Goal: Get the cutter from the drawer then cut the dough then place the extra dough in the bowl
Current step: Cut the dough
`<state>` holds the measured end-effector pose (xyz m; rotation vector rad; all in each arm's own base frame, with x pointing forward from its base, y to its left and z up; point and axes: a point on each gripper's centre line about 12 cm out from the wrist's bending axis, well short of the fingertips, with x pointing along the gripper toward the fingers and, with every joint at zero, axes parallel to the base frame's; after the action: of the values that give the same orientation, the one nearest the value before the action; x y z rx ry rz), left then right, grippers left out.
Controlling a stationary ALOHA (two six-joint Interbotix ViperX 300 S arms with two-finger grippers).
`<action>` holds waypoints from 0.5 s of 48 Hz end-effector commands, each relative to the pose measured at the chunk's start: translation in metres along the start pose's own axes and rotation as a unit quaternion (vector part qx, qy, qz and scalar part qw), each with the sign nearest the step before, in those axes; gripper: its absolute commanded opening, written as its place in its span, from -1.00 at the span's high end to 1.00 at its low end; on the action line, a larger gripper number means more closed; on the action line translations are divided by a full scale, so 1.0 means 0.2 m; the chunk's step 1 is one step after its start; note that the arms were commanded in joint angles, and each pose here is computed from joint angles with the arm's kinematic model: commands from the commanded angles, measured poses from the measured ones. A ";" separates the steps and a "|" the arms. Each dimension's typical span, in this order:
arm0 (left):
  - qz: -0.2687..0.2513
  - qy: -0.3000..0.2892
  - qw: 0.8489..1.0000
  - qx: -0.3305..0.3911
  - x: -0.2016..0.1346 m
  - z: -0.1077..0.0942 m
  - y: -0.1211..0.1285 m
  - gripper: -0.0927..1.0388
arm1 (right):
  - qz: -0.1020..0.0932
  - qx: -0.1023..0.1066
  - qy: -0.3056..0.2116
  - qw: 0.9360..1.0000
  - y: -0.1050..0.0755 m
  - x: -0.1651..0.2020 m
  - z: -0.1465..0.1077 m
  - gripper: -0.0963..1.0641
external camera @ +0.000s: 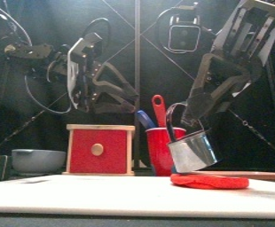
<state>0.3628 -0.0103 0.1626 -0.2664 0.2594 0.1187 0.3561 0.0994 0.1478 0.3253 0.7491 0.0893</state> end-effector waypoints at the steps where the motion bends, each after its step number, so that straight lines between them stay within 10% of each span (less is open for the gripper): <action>1: -0.002 -0.014 1.000 -0.001 0.01 0.04 -0.01 -0.55 | 0.005 0.004 -0.010 1.000 0.01 -0.03 0.03 -0.26; 24: -0.001 -0.010 1.000 -0.001 0.00 0.03 0.00 -0.55 | -0.003 0.010 -0.018 1.000 -0.06 -0.15 0.03 -0.26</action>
<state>0.3624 -0.0097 0.1622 -0.2664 0.2607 0.1204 0.3353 0.0856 0.1484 0.3312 0.7734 0.0695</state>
